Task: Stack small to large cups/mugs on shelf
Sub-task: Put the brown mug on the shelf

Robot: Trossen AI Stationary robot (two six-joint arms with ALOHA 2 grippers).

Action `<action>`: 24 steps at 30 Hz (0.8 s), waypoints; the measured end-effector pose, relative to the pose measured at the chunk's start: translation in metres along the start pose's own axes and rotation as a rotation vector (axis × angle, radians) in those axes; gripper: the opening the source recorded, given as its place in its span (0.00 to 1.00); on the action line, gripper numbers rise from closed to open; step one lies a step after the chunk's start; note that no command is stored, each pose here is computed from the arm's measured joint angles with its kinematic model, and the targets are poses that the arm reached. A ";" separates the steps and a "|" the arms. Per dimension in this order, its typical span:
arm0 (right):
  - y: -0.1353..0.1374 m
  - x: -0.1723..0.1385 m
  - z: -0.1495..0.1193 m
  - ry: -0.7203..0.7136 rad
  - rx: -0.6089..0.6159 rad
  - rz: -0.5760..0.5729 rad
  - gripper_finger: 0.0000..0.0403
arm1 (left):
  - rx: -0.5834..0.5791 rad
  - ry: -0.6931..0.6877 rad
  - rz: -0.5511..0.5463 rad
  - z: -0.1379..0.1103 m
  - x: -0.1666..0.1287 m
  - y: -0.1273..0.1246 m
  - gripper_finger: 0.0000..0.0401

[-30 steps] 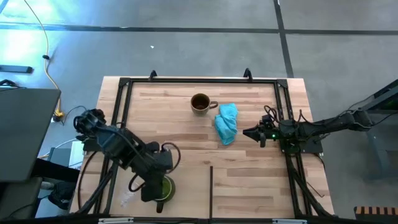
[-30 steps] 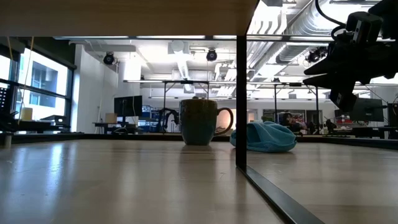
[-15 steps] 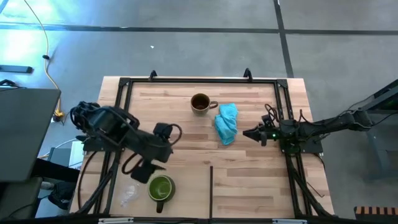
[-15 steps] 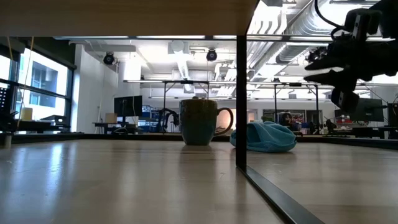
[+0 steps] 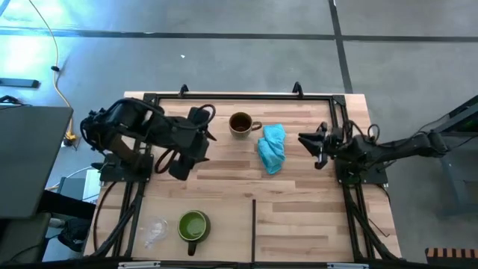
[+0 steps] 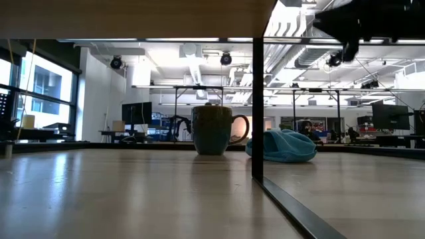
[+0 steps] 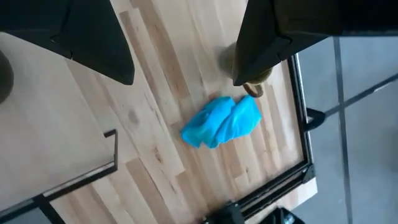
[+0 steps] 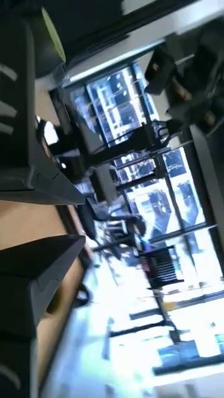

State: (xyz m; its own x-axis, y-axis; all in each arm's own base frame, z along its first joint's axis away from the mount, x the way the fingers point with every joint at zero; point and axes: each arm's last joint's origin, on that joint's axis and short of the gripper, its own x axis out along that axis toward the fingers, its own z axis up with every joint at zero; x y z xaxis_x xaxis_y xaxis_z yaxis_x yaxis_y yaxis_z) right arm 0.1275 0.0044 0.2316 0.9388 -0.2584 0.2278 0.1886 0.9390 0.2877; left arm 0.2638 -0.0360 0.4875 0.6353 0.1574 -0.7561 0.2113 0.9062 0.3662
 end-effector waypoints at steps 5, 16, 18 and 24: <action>0.011 0.009 0.036 0.076 -0.148 -0.012 0.20 | -0.030 -0.034 0.001 0.005 0.003 0.000 0.65; 0.015 0.037 0.100 0.391 -0.173 -0.211 0.20 | -0.256 0.008 0.276 -0.004 -0.005 0.018 0.65; 0.015 0.048 0.102 0.423 -0.192 -0.210 0.20 | -0.303 0.048 0.300 -0.016 -0.013 0.024 0.65; 0.012 0.088 0.097 0.485 -0.236 -0.131 0.20 | -0.327 -0.035 0.217 -0.030 -0.039 0.029 0.65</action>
State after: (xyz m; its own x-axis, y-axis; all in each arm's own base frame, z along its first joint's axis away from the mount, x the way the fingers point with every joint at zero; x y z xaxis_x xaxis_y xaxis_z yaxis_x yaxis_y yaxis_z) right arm 0.1844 -0.0290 0.3458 0.9179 -0.2944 -0.2661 0.3197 0.9459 0.0561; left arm 0.2230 -0.0043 0.5118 0.6657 0.3508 -0.6586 -0.1751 0.9314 0.3192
